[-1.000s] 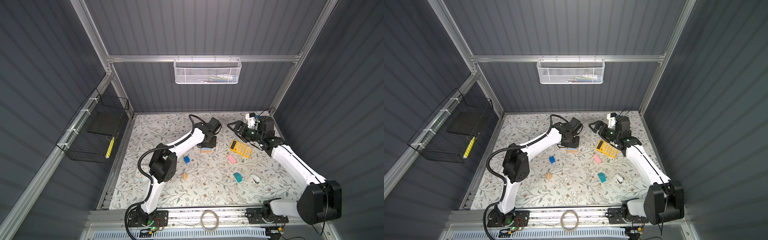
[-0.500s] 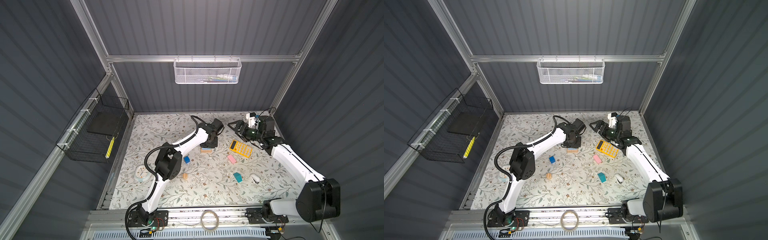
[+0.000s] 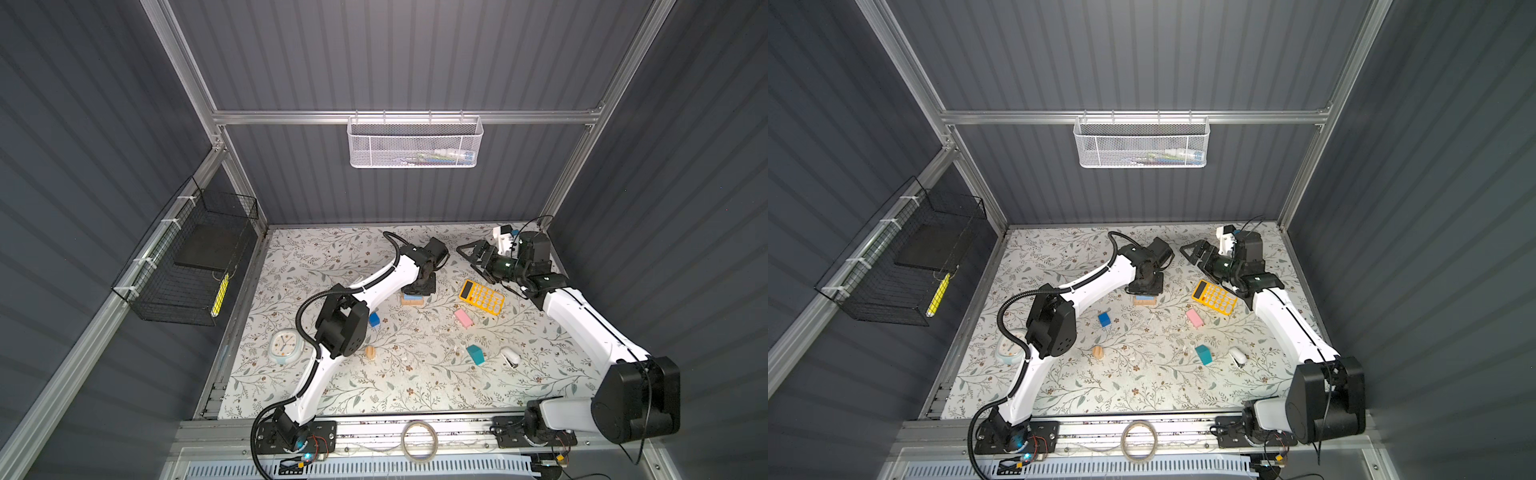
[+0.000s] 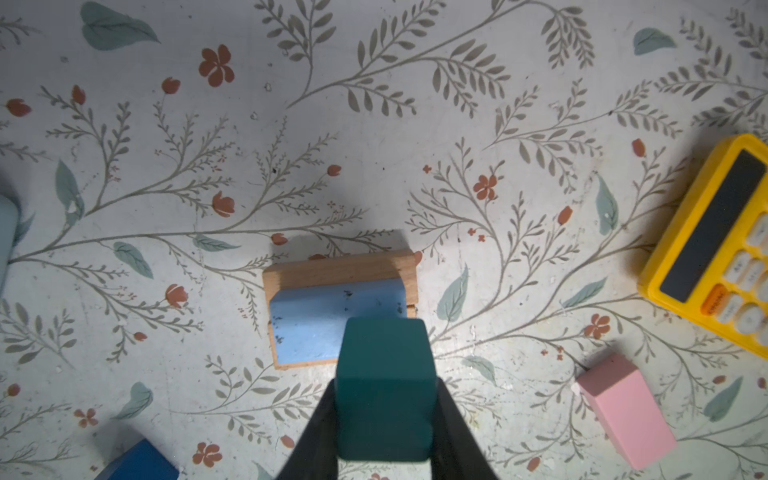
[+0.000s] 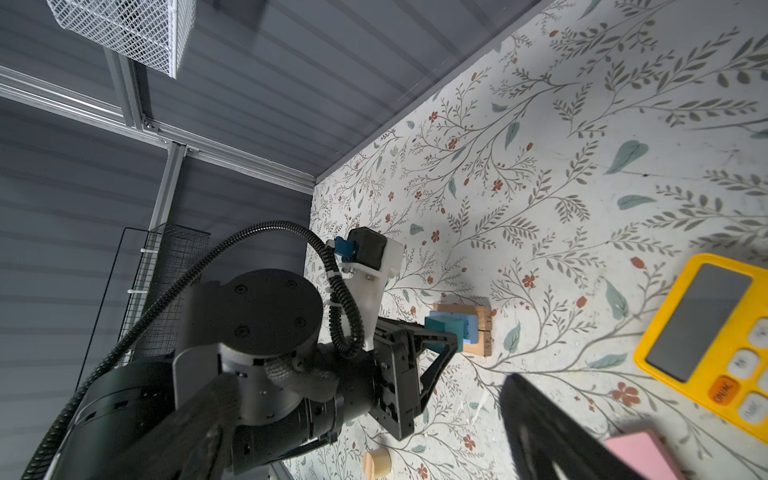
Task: Build the wood block tower
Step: 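Lift the teal cube and carry it above the light blue block, then lower the teal cube onto the light blue block with the left gripper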
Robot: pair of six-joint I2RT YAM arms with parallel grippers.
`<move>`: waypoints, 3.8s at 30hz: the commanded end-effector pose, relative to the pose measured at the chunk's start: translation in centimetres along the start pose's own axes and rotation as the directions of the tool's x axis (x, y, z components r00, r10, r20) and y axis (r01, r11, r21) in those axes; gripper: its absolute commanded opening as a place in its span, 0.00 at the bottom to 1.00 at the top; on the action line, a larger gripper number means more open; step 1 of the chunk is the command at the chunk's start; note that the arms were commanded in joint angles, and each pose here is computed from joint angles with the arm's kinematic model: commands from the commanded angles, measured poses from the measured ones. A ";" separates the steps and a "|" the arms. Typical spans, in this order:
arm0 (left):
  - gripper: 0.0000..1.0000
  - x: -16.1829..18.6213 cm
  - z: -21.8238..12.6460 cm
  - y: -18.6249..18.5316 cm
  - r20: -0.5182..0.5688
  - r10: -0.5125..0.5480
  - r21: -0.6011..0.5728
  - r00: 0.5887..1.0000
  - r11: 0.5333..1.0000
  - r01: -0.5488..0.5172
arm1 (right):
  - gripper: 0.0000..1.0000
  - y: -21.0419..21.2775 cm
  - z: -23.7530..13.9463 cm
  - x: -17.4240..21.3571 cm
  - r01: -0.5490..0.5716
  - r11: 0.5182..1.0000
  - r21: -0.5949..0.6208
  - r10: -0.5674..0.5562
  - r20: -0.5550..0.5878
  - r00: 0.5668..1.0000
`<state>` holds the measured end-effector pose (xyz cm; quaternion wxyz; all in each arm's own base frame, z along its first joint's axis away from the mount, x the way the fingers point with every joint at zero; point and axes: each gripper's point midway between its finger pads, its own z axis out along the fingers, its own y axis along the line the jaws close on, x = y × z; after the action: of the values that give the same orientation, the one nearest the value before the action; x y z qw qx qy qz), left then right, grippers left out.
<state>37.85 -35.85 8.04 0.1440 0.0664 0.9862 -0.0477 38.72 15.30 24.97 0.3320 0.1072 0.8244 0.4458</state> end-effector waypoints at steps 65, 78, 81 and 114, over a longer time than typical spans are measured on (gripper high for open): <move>0.43 -0.2 1.4 0.2 -0.005 -0.039 -0.051 0.999 0.998 0.039 | 0.99 -0.8 -0.7 -0.3 -0.021 1.000 -0.006 0.021 0.016 1.000; 0.35 -0.5 1.5 0.3 0.003 -0.053 -0.057 0.999 0.997 0.053 | 0.99 -1.0 -0.7 -0.3 -0.022 1.000 -0.004 0.022 0.015 1.000; 0.34 -0.5 1.5 0.4 0.002 -0.058 -0.060 0.998 0.997 0.058 | 0.99 -1.0 -0.7 -0.3 -0.024 1.000 -0.002 0.024 0.015 1.000; 0.32 -0.4 1.8 0.4 -0.005 -0.074 -0.053 0.997 0.996 0.074 | 0.99 -1.4 -0.6 -0.3 -0.034 0.999 0.003 0.034 0.012 0.999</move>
<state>38.75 -35.94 7.03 0.1480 0.0355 0.9878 -0.0342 38.66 13.89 24.55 0.3312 0.1251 0.8219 0.4462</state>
